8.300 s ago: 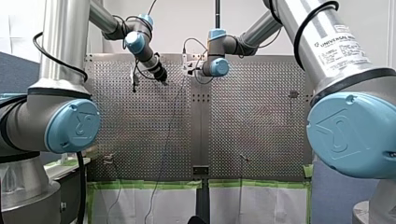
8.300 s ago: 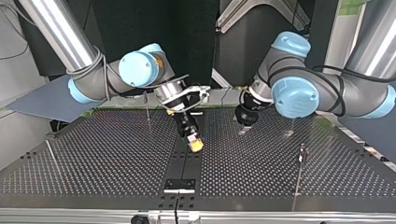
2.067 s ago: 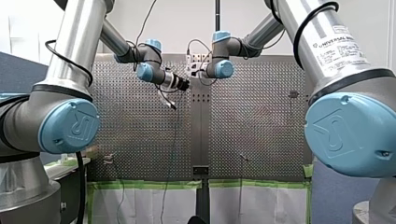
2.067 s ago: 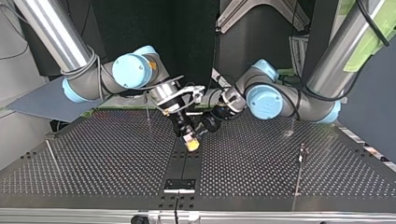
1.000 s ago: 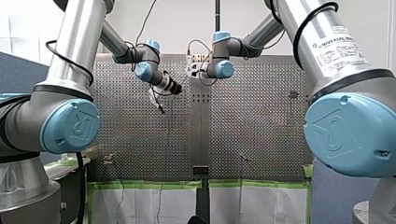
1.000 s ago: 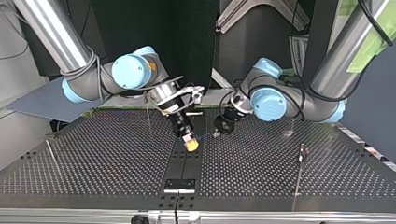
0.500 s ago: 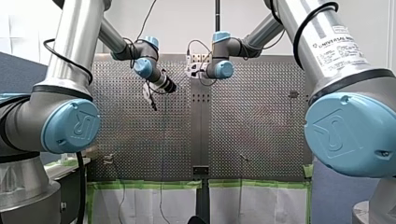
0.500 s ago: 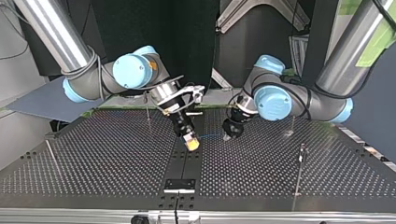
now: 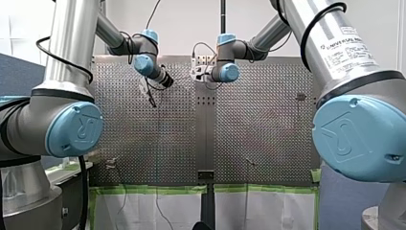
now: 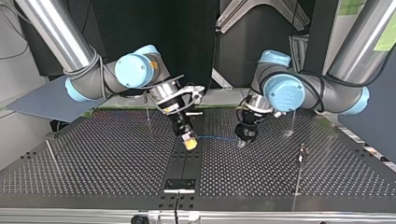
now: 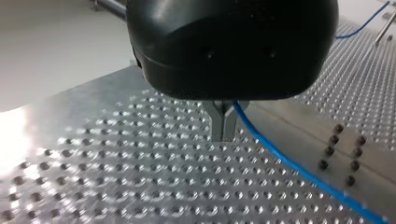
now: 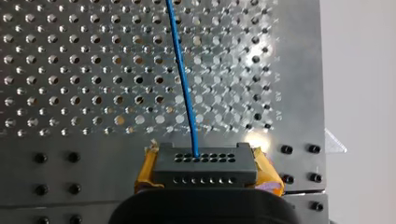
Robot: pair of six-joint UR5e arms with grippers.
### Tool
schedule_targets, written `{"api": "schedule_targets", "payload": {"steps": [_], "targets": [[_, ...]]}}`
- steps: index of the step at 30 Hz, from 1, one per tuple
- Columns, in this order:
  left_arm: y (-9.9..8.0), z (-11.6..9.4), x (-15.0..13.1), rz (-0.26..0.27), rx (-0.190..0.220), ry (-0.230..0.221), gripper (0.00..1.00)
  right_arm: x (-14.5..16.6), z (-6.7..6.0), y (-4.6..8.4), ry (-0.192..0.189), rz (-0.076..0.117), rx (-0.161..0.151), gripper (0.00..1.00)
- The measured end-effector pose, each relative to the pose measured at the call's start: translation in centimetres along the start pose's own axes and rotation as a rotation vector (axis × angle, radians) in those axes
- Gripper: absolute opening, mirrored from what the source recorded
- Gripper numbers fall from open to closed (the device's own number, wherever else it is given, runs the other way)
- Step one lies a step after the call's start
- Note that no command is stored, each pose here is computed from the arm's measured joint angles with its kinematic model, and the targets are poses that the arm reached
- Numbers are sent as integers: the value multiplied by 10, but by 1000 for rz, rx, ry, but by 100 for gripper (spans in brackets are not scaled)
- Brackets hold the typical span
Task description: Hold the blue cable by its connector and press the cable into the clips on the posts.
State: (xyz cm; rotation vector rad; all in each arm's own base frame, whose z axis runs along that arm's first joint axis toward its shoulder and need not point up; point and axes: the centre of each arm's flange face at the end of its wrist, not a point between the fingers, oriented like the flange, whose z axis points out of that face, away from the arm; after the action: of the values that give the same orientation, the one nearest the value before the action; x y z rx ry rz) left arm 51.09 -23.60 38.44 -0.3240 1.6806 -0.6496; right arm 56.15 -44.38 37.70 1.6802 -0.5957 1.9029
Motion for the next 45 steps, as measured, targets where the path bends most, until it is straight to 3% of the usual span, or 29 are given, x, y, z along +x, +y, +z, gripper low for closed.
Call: {"api": "schedule_targets", "payload": {"steps": [10,16,23,32,45], "targets": [[11,-23,-2,18,-58,-76,0,-22,2,2,-30,20,-27,0],[11,-45,-5,40,-84,-88,0,-25,3,-1,-32,23,-20,0],[11,-70,-7,59,-104,-104,0,-22,4,-11,-22,20,7,0],[2,-98,-21,78,-107,-135,0,-13,4,-30,-3,17,67,0],[-3,-131,-45,128,-207,-188,0,25,-2,-51,66,17,122,0]]}}
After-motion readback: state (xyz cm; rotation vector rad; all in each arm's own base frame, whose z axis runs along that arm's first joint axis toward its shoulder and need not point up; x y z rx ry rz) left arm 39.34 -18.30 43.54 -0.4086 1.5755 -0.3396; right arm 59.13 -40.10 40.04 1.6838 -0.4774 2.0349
